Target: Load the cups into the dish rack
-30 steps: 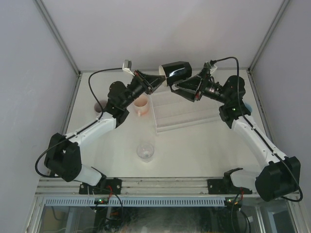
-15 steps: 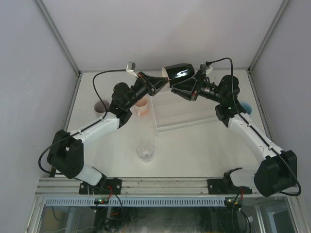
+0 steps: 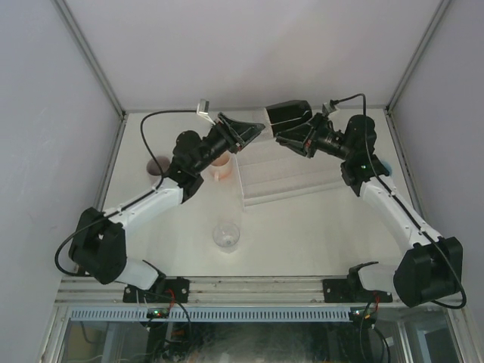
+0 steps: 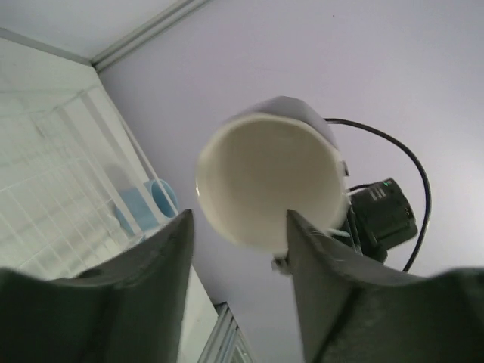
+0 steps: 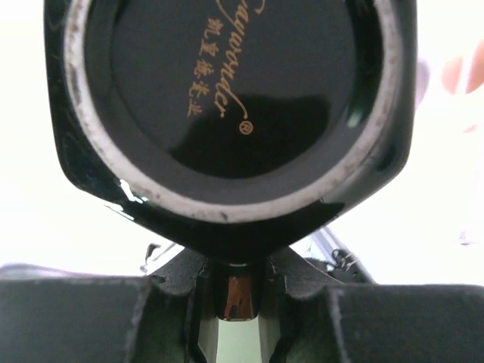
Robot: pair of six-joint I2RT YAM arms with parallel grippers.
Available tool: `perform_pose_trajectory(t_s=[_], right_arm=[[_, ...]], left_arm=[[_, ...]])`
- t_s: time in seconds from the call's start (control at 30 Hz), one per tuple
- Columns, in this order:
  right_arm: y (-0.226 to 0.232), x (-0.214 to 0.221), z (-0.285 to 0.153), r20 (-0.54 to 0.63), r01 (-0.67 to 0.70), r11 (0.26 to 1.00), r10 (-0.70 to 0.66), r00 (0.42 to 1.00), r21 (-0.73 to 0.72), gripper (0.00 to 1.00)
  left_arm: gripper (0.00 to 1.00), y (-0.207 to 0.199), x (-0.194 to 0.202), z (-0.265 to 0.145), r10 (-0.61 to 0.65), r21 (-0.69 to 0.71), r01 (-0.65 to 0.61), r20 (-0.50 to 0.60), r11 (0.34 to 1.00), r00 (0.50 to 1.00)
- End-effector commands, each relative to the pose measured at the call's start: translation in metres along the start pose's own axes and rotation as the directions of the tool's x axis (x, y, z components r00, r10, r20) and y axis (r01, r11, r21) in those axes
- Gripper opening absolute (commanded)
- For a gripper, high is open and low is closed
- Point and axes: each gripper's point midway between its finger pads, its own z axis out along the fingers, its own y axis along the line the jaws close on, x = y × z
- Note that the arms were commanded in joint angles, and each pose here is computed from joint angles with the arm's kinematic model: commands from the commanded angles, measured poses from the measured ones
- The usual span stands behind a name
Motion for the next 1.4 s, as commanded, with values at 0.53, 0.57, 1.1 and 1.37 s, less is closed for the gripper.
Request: perform_pose_trajectory(t_s=[0.53, 0.57, 1.1, 1.37], right_arm=[[-0.114, -0.139, -0.048, 0.235, 0.183, 0.687, -0.468, 0.852, 0.703, 0.00], [-0.118, -0.145, -0.048, 0.229, 0.181, 0.659, -0.485, 0.844, 0.730, 0.00], [-0.207, -0.208, -0.058, 0.122, 0.122, 0.396, -0.537, 0.835, 0.910, 0.00], [-0.236, -0.224, -0.063, 0.049, 0.120, 0.271, -0.544, 0.838, 0.955, 0.00]], left_arm=[[0.70, 0.046, -0.058, -0.121, 0.265, -0.310, -0.219, 0.116, 0.925, 0.957], [0.70, 0.048, -0.059, -0.126, 0.266, -0.317, -0.217, 0.119, 0.923, 0.957], [0.80, 0.084, -0.097, -0.211, 0.458, -0.729, -0.313, 0.002, 0.609, 0.889], [0.83, 0.123, -0.097, -0.227, 0.378, -0.790, -0.239, -0.009, 0.565, 0.926]])
